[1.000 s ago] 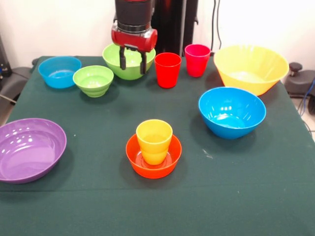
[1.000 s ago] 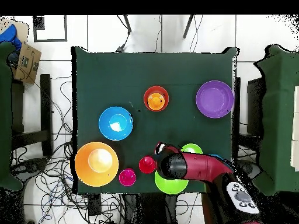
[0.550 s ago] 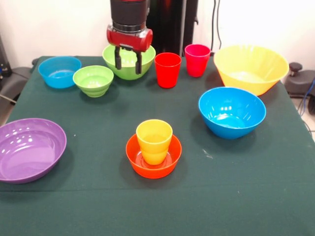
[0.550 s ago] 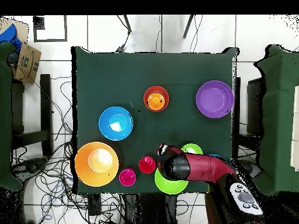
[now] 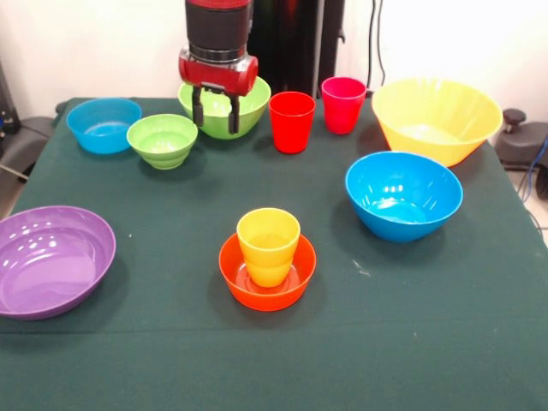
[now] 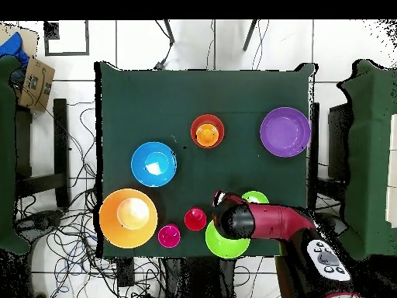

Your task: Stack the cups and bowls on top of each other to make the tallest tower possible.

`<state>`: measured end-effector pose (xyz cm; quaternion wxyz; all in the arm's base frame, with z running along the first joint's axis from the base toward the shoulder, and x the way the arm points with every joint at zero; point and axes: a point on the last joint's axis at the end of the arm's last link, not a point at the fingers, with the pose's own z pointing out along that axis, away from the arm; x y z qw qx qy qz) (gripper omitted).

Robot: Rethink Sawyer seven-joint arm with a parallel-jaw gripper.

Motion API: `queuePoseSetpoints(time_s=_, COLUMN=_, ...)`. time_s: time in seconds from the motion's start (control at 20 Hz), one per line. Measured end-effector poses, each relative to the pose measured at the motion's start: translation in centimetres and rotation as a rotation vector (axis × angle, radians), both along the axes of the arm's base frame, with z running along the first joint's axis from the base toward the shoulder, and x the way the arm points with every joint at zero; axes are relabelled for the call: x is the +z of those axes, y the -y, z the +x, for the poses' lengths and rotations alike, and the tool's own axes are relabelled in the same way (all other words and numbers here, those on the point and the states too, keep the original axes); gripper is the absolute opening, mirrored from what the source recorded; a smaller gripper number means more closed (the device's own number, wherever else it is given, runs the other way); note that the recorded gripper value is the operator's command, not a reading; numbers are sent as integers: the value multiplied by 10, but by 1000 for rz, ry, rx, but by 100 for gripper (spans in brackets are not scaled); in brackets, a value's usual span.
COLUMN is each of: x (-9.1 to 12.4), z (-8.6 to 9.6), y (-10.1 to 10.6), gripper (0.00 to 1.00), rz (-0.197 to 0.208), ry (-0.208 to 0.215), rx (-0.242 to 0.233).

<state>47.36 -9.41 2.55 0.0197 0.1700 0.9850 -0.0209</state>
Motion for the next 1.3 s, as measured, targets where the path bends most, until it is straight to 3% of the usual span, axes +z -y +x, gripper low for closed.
queuePoseSetpoints(time_s=1.0, x=-35, z=-14, y=22, gripper=100, rz=-1, ry=-37, rx=34)
queuePoseSetpoints(time_s=1.3, x=-42, z=-21, y=32, gripper=100, rz=-42, ry=-55, rx=71)
